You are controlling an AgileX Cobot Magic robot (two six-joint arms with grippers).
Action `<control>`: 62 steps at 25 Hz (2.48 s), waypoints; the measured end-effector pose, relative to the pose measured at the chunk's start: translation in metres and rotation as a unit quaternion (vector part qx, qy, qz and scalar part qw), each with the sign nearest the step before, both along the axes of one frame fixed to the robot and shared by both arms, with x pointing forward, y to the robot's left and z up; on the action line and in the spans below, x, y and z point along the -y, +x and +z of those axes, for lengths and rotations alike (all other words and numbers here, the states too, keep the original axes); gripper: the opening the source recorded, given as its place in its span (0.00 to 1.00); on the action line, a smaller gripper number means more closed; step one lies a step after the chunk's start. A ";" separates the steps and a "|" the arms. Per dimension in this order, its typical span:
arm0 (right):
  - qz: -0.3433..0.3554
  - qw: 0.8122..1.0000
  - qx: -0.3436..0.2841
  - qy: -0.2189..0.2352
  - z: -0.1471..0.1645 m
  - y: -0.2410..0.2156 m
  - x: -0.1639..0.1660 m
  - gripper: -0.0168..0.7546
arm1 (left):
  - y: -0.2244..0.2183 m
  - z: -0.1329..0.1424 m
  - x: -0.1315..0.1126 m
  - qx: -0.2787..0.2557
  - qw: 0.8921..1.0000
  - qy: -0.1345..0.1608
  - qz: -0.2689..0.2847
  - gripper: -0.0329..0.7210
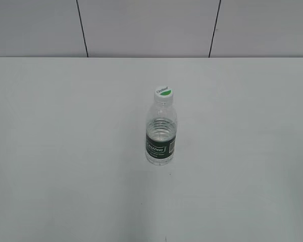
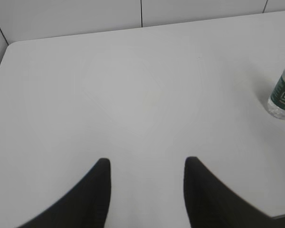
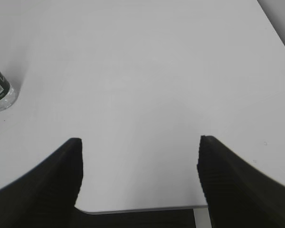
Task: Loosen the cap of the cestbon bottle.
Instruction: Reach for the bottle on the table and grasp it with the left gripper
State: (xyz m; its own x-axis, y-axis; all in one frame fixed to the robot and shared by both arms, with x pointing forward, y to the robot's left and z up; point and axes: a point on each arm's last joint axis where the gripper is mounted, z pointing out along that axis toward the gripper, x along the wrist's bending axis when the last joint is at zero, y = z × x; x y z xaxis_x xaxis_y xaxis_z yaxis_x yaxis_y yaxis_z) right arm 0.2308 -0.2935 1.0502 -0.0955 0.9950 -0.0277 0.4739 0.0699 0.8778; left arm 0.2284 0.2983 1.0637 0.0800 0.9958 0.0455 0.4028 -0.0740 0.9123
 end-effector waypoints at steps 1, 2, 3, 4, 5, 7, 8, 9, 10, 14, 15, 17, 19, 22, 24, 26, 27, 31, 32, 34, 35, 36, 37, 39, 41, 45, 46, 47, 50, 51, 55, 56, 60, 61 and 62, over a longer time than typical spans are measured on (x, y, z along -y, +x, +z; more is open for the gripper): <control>0.000 1.000 0.000 0.000 0.000 0.000 0.000 0.77 | 0.000 0.000 0.000 0.000 1.000 0.000 0.000 0.45; 0.000 1.000 0.000 0.000 0.000 0.000 0.000 0.77 | 0.000 0.000 0.000 0.000 1.000 0.000 0.000 0.45; 0.000 1.000 0.000 0.000 0.000 0.000 0.000 0.77 | 0.000 0.000 0.000 0.000 1.000 0.000 0.000 0.45; 0.000 1.000 0.000 0.000 0.000 0.000 0.000 0.77 | 0.000 0.000 0.000 0.000 1.000 0.000 0.000 0.45; 0.000 1.000 0.000 0.000 0.000 0.000 0.000 0.77 | 0.000 0.000 0.000 0.000 1.000 0.000 0.000 0.45; -0.001 1.000 0.000 -0.001 0.000 0.000 0.000 0.77 | 0.000 0.000 0.000 0.000 1.000 0.000 0.000 0.45; -0.001 1.000 0.000 -0.002 0.000 0.000 0.000 0.77 | 0.000 0.000 0.000 0.000 1.000 0.000 0.000 0.45; -0.002 1.000 0.000 -0.002 0.000 0.000 0.000 0.77 | 0.000 0.000 0.000 0.000 1.000 0.000 0.000 0.45; -0.002 1.000 0.000 -0.002 0.000 0.000 0.000 0.77 | 0.000 0.000 0.000 0.000 1.000 0.000 0.000 0.45; -0.002 1.000 0.000 -0.002 0.000 0.000 0.000 0.77 | 0.000 0.000 0.000 0.000 1.000 0.002 0.002 0.45; -0.002 1.000 0.000 -0.002 0.000 0.000 0.000 0.77 | 0.000 0.000 -0.001 0.000 1.000 0.004 0.003 0.46; -0.002 1.000 0.000 -0.002 0.000 0.000 0.000 0.77 | 0.000 0.000 -0.001 0.000 1.000 0.004 0.003 0.49; -0.002 1.000 0.000 -0.002 0.000 0.000 0.000 0.77 | 0.000 0.000 -0.001 0.000 1.000 0.004 0.003 0.55; -0.002 1.000 0.000 -0.003 0.000 0.000 0.001 0.77 | 0.000 0.000 -0.001 0.000 1.000 0.005 0.004 0.67; -0.002 1.000 0.000 -0.003 0.000 0.000 0.001 0.77 | 0.000 0.000 -0.001 0.000 1.000 0.005 0.004 0.71; -0.002 1.000 0.000 -0.003 0.000 0.000 0.001 0.77 | 0.000 0.000 -0.001 0.002 1.000 0.005 0.004 0.72; -0.002 1.000 0.000 -0.003 0.000 0.000 0.001 0.77 | 0.000 0.000 -0.001 0.003 1.000 0.005 0.004 0.72; -0.002 1.000 0.000 -0.003 0.000 0.000 0.001 0.77 | 0.001 0.011 -0.001 0.053 0.999 0.003 0.005 0.72; -0.002 1.000 0.000 -0.003 0.000 0.000 0.001 0.77 | 0.003 0.016 -0.001 0.077 0.997 0.002 0.006 0.72; -0.002 1.000 0.000 -0.003 0.000 0.000 0.001 0.77 | 0.008 0.023 -0.001 0.113 0.994 0.000 0.007 0.72; -0.002 1.000 0.000 -0.003 0.000 0.000 0.001 0.77 | 0.012 0.025 -0.001 0.125 0.992 0.000 0.008 0.72; -0.002 1.000 0.000 -0.003 0.000 0.000 0.001 0.77 | 0.018 0.027 -0.001 0.139 0.990 -0.001 0.008 0.72; -0.002 1.000 0.000 -0.003 0.000 0.000 0.001 0.77 | 0.024 0.027 -0.001 0.142 0.990 -0.001 0.009 0.72; -0.002 1.000 0.000 -0.003 0.000 0.000 0.001 0.77 | 0.038 0.028 -0.001 0.150 0.989 -0.002 0.010 0.72; -0.002 1.000 0.000 -0.003 0.000 0.000 0.001 0.77 | 0.054 0.026 -0.001 0.154 0.988 -0.002 0.011 0.72; -0.002 1.000 0.000 -0.003 0.000 0.000 0.001 0.77 | 0.087 0.023 -0.001 0.161 0.987 -0.004 0.014 0.72; -0.002 1.000 0.000 -0.003 0.000 0.000 0.001 0.77 | 0.095 0.022 -0.001 0.165 0.986 -0.005 0.015 0.72; -0.002 1.000 0.000 -0.003 0.000 0.000 0.001 0.77 | 0.102 0.022 -0.001 0.171 0.985 -0.005 0.016 0.72; -0.002 1.000 0.000 -0.003 0.000 0.000 0.001 0.77 | 0.126 0.014 -0.001 0.165 0.986 -0.006 0.018 0.72; -0.002 1.000 0.000 -0.003 0.000 0.000 0.001 0.77 | 0.132 0.011 -0.001 0.167 0.986 -0.007 0.019 0.72; -0.002 1.000 0.000 -0.003 0.000 0.000 0.001 0.77 | 0.155 -0.008 -0.001 0.153 0.988 -0.009 0.023 0.72; -0.002 1.000 0.000 -0.003 0.000 0.000 0.001 0.77 | 0.159 -0.013 0.000 0.149 0.989 -0.009 0.021 0.72; -0.002 1.000 0.000 -0.003 0.000 0.000 0.001 0.77 | 0.170 -0.025 0.012 0.146 0.989 -0.013 -0.015 0.72; -0.002 1.000 0.000 -0.003 0.000 0.000 0.001 0.77 | 0.173 -0.026 0.016 0.149 0.988 -0.012 -0.027 0.72; -0.002 1.000 0.000 -0.003 0.000 0.000 0.001 0.77 | 0.177 -0.029 0.021 0.145 0.989 -0.009 -0.040 0.72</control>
State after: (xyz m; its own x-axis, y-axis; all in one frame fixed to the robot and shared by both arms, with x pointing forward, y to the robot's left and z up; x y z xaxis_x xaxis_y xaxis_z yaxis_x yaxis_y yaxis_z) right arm 0.2308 -0.2941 1.0502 -0.0910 0.9953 -0.0329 0.4742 0.0724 0.8775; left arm 0.4054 0.2775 1.0346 0.1454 0.9875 0.0609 0.1176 -0.0784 0.9900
